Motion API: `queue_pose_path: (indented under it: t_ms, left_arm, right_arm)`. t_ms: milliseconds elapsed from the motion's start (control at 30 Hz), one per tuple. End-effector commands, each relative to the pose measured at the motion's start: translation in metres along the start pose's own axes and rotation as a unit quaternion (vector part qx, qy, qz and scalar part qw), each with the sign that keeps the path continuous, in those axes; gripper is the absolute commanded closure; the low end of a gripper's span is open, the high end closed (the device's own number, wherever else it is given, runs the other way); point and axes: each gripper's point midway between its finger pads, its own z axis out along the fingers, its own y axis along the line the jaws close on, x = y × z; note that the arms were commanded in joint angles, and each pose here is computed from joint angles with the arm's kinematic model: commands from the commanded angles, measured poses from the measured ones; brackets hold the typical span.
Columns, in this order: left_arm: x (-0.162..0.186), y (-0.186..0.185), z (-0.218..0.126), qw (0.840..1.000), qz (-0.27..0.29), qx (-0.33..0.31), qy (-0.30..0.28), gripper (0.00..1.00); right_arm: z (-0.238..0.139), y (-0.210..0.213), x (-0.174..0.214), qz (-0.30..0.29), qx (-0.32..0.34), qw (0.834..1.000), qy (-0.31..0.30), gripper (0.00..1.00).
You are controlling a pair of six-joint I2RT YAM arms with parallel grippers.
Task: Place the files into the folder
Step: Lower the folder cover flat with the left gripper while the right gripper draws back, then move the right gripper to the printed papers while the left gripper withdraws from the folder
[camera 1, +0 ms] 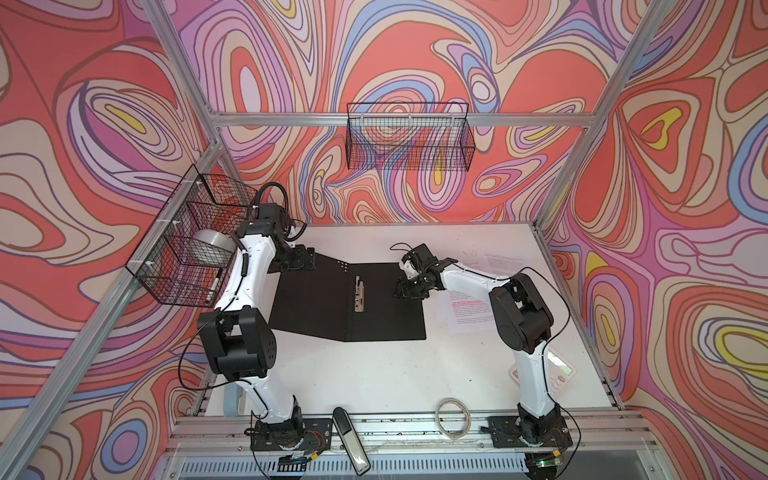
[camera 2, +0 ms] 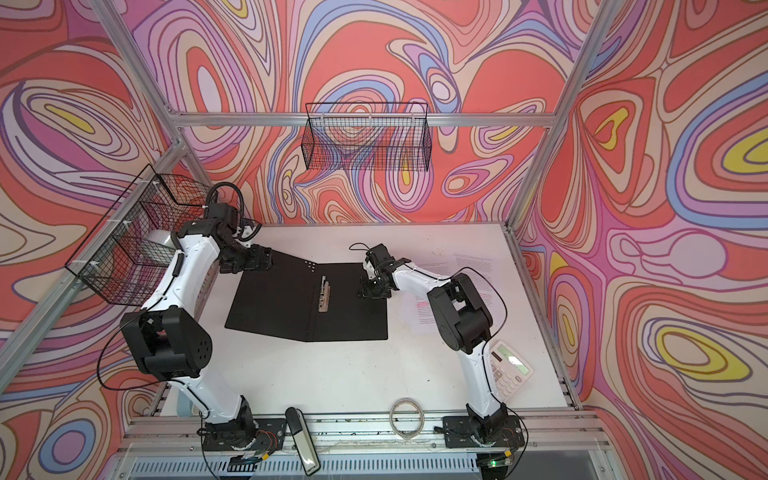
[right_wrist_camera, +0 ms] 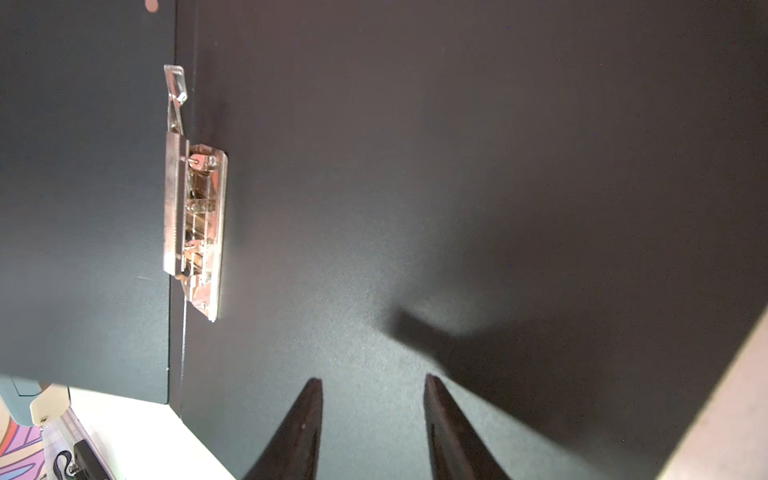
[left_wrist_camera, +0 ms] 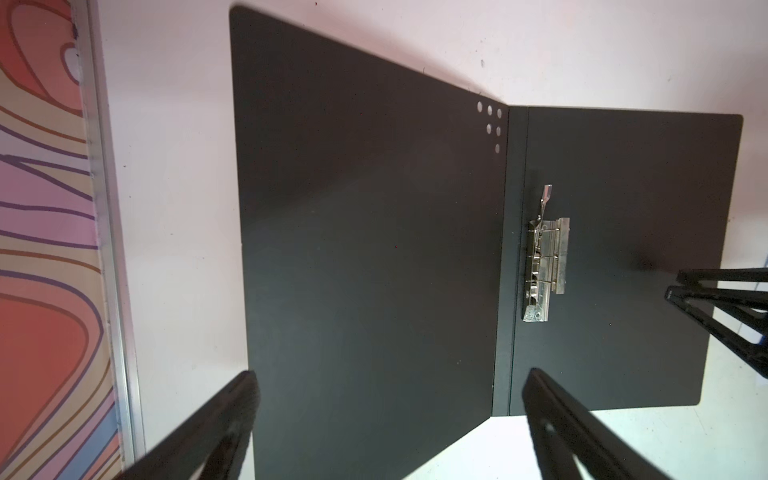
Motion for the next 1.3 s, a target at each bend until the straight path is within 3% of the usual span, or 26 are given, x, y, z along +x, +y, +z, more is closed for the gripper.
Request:
queue_pose_path:
  t_ms: [0,300,467,600,700,933,1267]
  left_arm:
    - [-0.001,0.001,-0.010,1.000,0.011,-0.005,-0.004,0.00]
    - [-0.001,-0.020,-0.023,0.999,0.023,0.048,-0.008,0.00]
    - [0.006,-0.050,-0.034,0.994,0.064,0.086,-0.013,0.00]
    - [0.016,-0.081,-0.040,0.989,0.108,0.103,-0.016,0.00]
    - [0.027,-0.109,-0.042,0.982,0.132,0.136,-0.009,0.00]
    - [0.050,-0.158,-0.037,0.965,0.185,0.185,0.020,0.00]
    - [0.081,-0.179,-0.020,0.952,0.184,0.238,0.063,0.00]
  right_arm:
    - [-0.017,0.012,-0.014,-0.017,-0.001,1.000,-0.024,0.57]
    - [-0.040,0.009,-0.030,-0.030,0.038,0.997,-0.063,0.54]
    - [-0.091,-0.007,-0.046,-0.052,0.125,0.985,-0.111,0.50]
    - [-0.142,-0.032,-0.047,-0.043,0.187,0.971,-0.143,0.37]
    - [-0.180,-0.068,-0.039,-0.010,0.226,0.962,-0.156,0.25]
    - [-0.239,-0.177,-0.005,0.121,0.242,0.950,-0.156,0.18]
    - [-0.224,-0.271,0.028,0.205,0.266,0.937,-0.094,0.16]
